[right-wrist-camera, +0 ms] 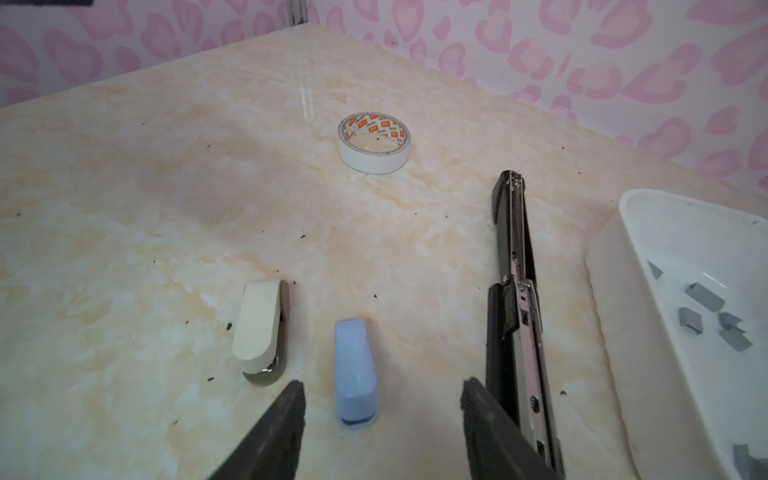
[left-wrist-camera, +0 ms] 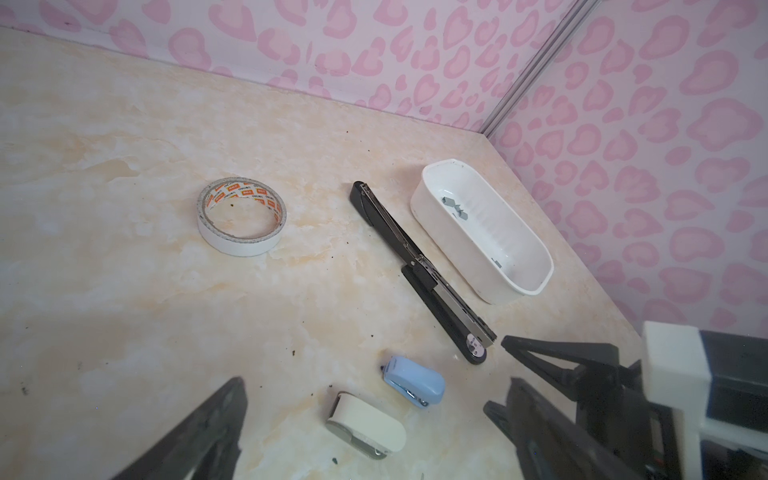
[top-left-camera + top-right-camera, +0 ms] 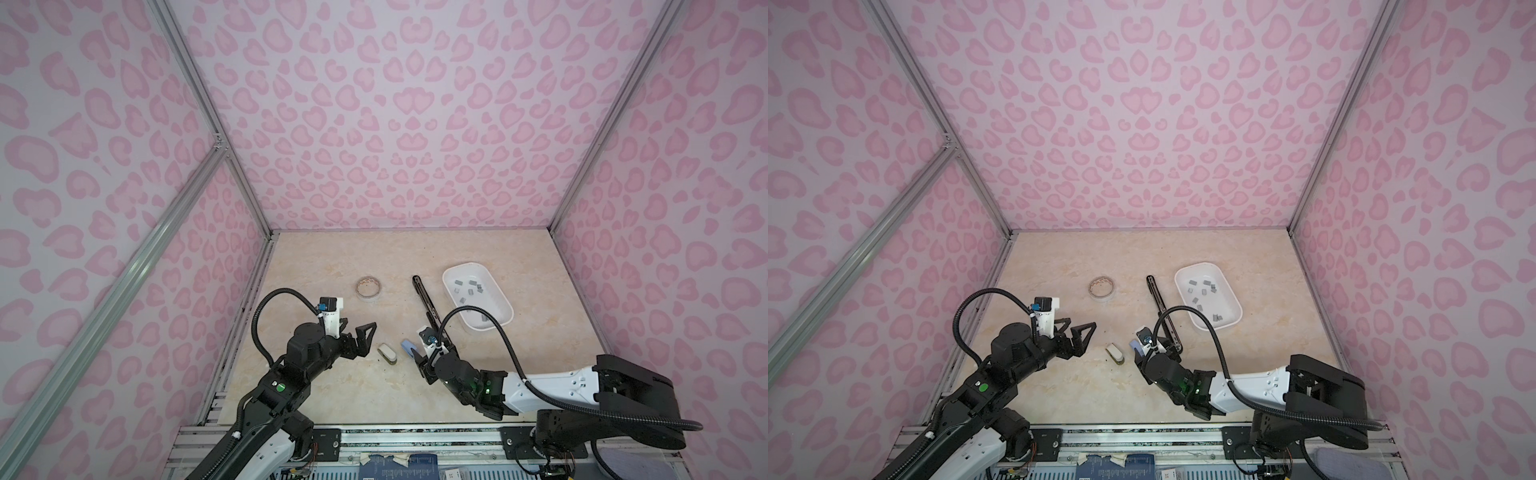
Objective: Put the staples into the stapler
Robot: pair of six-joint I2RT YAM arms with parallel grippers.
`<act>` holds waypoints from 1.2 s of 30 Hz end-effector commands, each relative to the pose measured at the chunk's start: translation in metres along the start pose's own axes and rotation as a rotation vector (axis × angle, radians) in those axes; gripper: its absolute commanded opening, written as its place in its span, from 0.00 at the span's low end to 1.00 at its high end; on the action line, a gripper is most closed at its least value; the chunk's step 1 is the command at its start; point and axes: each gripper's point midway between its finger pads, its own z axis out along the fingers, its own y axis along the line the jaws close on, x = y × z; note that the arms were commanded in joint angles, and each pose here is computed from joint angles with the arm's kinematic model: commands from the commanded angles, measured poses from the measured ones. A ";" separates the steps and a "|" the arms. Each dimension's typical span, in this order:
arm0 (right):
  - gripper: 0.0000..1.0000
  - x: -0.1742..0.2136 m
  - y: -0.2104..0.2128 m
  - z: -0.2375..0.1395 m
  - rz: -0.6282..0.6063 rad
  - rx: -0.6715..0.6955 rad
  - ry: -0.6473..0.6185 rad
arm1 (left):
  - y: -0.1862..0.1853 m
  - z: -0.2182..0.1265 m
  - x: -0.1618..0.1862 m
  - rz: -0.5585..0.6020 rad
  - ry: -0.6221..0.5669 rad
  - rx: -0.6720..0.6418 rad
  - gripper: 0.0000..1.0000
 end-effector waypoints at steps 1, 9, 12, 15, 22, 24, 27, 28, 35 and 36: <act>0.62 0.010 0.008 0.002 -0.002 -0.044 0.013 | -0.003 -0.002 -0.008 0.017 -0.033 0.007 1.00; 0.64 0.029 0.010 0.017 -0.029 -0.017 0.052 | 0.003 0.008 -0.001 0.022 0.012 -0.021 0.99; 0.64 0.035 0.013 0.025 -0.056 0.002 0.080 | 0.003 0.009 0.000 0.024 0.014 -0.019 0.99; 0.64 0.040 0.010 0.034 -0.064 0.036 0.098 | 0.004 0.009 0.002 0.024 0.016 -0.025 0.99; 0.59 0.051 -0.007 0.050 -0.078 0.137 0.143 | 0.005 0.010 0.000 0.028 0.012 -0.030 0.99; 0.60 0.051 -0.011 0.051 -0.073 0.148 0.134 | 0.004 0.011 0.000 0.029 0.018 -0.029 0.99; 0.59 0.053 -0.014 0.052 -0.066 0.155 0.137 | 0.003 0.013 0.000 0.032 0.027 -0.025 0.99; 0.59 0.055 -0.014 0.052 -0.068 0.156 0.139 | 0.003 0.013 0.001 0.031 0.030 -0.025 0.99; 0.60 0.057 -0.026 0.054 -0.043 0.179 0.132 | 0.002 0.015 0.001 0.035 0.031 -0.022 0.99; 0.60 0.057 -0.029 0.055 -0.036 0.185 0.132 | 0.003 0.016 0.002 0.036 0.034 -0.023 0.99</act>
